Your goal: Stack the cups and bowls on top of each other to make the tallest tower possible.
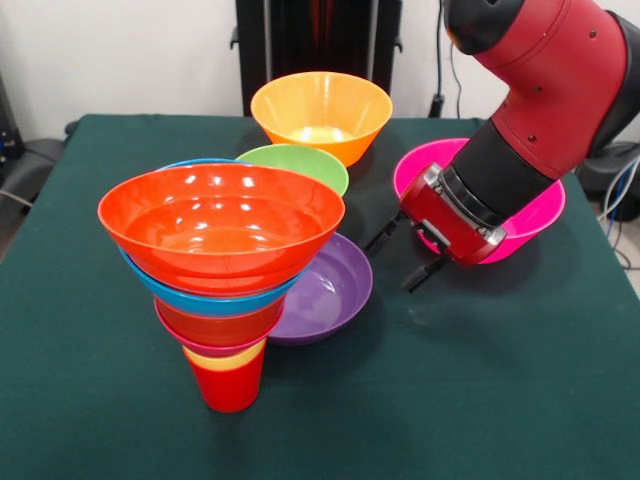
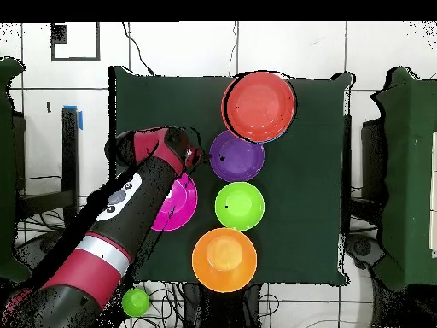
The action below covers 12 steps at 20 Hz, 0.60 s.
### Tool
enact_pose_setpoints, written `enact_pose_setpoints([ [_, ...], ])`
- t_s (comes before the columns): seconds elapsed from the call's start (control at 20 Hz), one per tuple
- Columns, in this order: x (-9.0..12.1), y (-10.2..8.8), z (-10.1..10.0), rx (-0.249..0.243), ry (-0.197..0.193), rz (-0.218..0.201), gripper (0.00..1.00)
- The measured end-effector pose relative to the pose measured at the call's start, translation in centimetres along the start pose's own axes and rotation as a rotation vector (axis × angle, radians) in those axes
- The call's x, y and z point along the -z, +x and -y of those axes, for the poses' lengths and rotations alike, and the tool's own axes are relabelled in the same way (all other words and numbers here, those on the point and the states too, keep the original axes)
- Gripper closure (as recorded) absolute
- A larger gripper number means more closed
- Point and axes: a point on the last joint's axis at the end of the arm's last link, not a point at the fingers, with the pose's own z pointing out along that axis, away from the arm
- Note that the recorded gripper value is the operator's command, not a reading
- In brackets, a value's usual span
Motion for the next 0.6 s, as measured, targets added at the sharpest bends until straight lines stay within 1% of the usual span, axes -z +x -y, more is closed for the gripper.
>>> enact_pose_setpoints([
  [0.3,-0.31,0.18,0.19,0.013,0.01,0.004,0.0],
  [0.6,-0.4,0.24,0.25,0.015,0.013,0.004,0.0],
])
